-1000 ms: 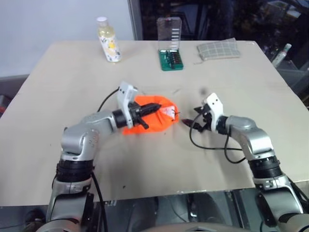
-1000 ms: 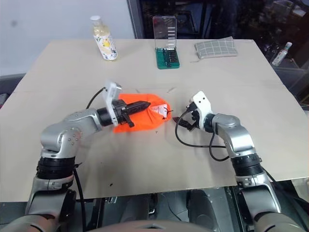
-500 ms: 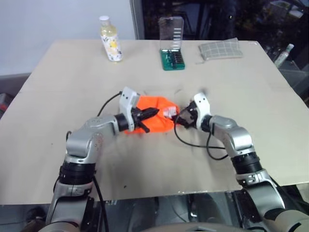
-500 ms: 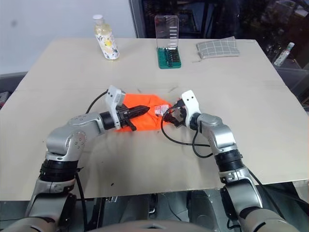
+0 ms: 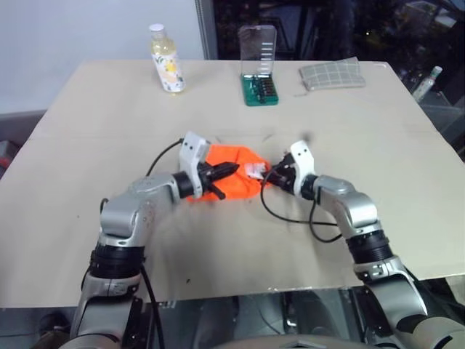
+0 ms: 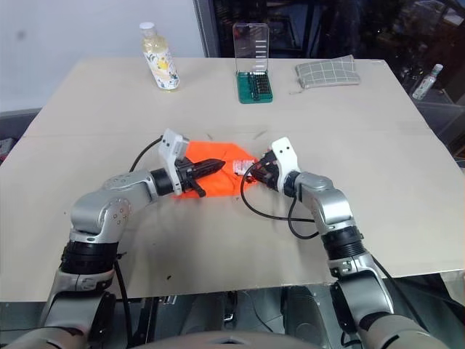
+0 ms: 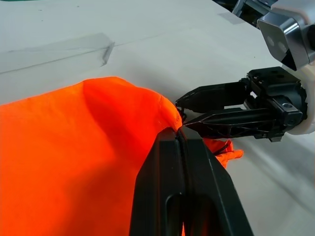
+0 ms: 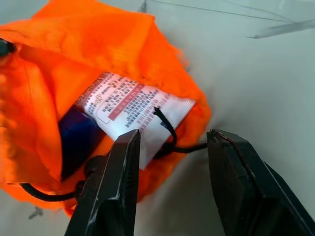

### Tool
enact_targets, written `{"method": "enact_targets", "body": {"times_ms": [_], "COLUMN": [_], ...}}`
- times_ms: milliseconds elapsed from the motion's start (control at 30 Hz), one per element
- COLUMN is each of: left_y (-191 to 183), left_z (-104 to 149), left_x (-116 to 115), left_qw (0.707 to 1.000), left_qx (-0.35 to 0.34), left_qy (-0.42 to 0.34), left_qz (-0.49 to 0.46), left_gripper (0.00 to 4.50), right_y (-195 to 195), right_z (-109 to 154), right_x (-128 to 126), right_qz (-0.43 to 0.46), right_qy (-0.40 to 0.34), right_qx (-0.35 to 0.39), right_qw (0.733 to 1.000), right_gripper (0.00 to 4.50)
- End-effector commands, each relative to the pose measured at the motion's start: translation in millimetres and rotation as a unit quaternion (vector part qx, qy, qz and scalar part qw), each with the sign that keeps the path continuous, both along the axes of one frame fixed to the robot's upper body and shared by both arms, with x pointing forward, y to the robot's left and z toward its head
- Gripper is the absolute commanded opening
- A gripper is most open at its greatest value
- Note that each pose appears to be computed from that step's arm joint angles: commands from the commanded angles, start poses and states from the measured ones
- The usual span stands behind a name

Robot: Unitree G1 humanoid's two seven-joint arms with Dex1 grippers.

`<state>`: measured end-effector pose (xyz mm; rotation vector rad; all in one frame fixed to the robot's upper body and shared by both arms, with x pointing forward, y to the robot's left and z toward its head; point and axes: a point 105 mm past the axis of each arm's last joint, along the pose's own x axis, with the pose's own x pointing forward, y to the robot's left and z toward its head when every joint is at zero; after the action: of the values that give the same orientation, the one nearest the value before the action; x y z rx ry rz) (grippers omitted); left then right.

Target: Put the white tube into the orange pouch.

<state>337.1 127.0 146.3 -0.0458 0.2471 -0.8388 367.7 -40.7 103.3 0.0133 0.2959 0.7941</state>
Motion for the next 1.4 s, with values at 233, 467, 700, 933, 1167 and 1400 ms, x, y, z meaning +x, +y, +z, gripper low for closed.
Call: {"method": "enact_targets", "body": {"times_ms": [233,467,700,933,1167,1400], "left_y": [-1.4,-1.9,-4.6,-24.8,-52.2,-29.6], "left_z": [13.4,13.1,12.1,22.9,86.4,118.8], "left_x": [-2.4,-2.1,-2.0,-1.9,7.0,3.2], "left_qw": [1.0,1.0,1.0,0.998,0.982,0.975], "left_qx": [-0.008,-0.008,-0.01,-0.039,-0.166,-0.184], "left_qy": [-0.027,-0.028,-0.029,-0.041,-0.069,-0.102], "left_qz": [-0.002,-0.001,-0.001,-0.026,-0.05,-0.068], "left_gripper": [0.0,0.0,0.0,0.0,1.76,2.27], "right_y": [0.3,-0.4,-15.6,-27.4,-34.2,-37.6], "right_z": [10.2,12.9,64.4,138.1,214.0,294.1], "right_x": [8.3,11.1,6.1,-20.1,-28.9,-38.8], "right_qz": [-0.009,-0.011,-0.014,0.005,0.003,0.03], "right_qy": [-0.013,-0.018,-0.089,-0.159,-0.229,-0.295], "right_qx": [0.023,0.03,0.071,0.137,0.209,0.253], "right_qw": [1.0,0.999,0.993,0.978,0.951,0.921], "right_gripper": [1.89,0.06,0.06,0.06,0.0,0.0]}}
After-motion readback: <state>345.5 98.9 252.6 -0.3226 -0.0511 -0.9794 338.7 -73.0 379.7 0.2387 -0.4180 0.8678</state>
